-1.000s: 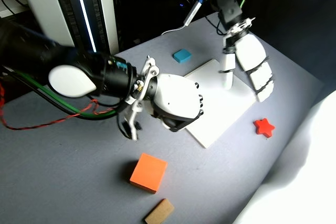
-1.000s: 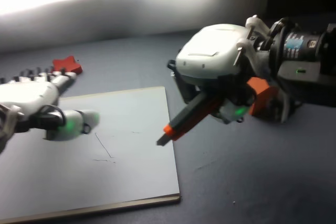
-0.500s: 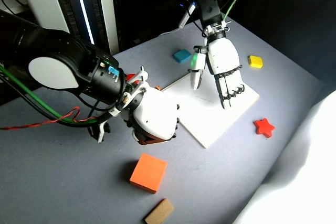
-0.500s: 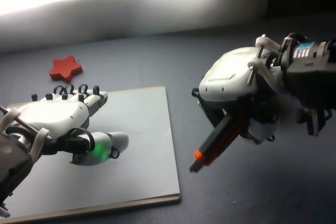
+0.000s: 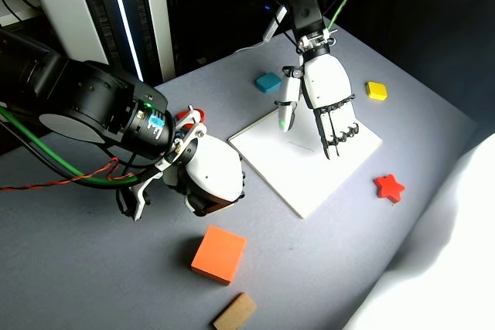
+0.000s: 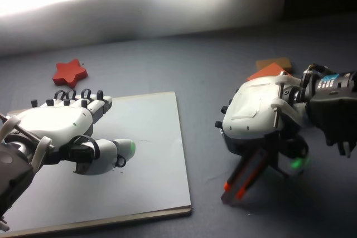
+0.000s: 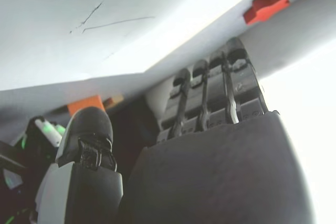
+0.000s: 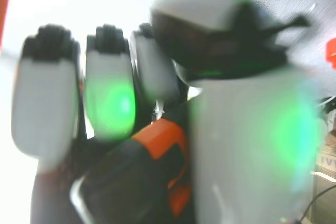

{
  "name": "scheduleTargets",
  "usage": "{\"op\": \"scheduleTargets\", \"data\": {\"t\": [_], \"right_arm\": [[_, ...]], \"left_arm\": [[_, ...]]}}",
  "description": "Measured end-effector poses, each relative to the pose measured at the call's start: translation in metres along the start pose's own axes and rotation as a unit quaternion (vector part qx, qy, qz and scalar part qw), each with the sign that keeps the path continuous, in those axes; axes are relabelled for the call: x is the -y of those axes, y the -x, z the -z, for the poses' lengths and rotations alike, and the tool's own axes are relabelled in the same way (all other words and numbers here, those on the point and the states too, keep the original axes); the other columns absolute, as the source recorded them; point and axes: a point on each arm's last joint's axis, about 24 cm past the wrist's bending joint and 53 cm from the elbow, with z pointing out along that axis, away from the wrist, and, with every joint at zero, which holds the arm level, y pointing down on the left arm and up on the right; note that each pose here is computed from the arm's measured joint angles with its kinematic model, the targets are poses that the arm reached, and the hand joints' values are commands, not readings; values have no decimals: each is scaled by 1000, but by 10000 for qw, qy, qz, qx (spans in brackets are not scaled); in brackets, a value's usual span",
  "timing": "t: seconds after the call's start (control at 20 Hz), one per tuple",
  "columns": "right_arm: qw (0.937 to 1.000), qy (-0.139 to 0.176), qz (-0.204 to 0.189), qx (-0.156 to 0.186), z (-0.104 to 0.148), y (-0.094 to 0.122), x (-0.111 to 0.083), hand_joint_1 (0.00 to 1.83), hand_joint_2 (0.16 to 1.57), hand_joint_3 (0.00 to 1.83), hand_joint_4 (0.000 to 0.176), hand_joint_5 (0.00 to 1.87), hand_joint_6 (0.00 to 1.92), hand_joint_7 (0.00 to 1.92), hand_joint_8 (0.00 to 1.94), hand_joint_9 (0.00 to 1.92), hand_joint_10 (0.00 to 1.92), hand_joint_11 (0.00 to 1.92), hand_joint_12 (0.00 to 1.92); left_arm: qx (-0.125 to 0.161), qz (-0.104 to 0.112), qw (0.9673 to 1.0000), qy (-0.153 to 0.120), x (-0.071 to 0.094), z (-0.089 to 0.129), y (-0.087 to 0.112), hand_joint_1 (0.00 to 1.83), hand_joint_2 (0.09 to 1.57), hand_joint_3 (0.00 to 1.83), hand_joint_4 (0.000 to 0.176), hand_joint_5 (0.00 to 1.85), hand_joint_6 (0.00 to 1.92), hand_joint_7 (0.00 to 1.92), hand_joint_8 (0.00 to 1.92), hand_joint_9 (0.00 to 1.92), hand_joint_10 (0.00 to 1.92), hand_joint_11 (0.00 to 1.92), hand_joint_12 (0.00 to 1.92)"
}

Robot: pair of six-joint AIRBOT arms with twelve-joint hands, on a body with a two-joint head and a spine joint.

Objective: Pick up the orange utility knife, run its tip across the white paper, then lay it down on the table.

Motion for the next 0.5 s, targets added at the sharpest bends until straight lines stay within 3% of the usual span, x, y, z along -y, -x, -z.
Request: {"op": "scheduleTargets", "data": {"t": [0.1,0.15,0.2,0.25,0.3,0.35,0.45,0.5], "right_arm": [[10000,18,28,26,0,1,-2,1168,747,1220,0,747,1745,869,1941,1063,1921,995,1921],[10000,35,30,61,0,2,-3,1113,877,1031,0,637,1796,754,1941,891,1921,855,1921],[10000,37,35,68,0,2,-3,1029,1098,696,0,468,1849,609,1941,606,1921,619,1921],[10000,39,51,71,0,2,-4,951,1303,370,0,348,1907,507,1937,442,1921,506,1921],[9999,43,63,74,0,2,-4,993,1148,255,0,94,1640,160,1663,151,1921,212,1921],[9999,67,92,77,0,1,-6,894,1056,308,0,18,1260,35,1322,29,1703,42,1921],[9998,142,97,95,0,1,-14,752,980,403,0,0,821,16,835,0,1245,1,1921],[9998,150,93,93,0,0,-15,752,980,403,0,0,821,16,835,0,1245,1,1921]], "left_arm": [[5,-2,10000,5,0,0,0,41,1313,0,0,0,0,0,0,0,0,0,227],[8,-4,10000,11,-1,0,0,47,1309,0,0,0,0,0,0,0,0,0,237],[9,-7,10000,6,-1,0,0,39,1309,0,0,0,0,0,0,0,0,0,241],[8,-4,10000,8,-1,0,0,38,1311,0,0,0,0,0,0,0,0,0,243],[10,-4,10000,9,-1,0,0,32,1312,1,0,0,0,0,0,0,0,0,254],[12,-3,10000,10,-1,0,0,31,1313,1,0,0,0,0,0,0,0,0,256],[14,11,10000,9,-1,0,1,38,1309,0,0,0,0,0,0,0,0,0,282],[15,14,10000,12,-1,0,1,38,1309,0,0,0,0,0,0,0,0,0,282]]}}
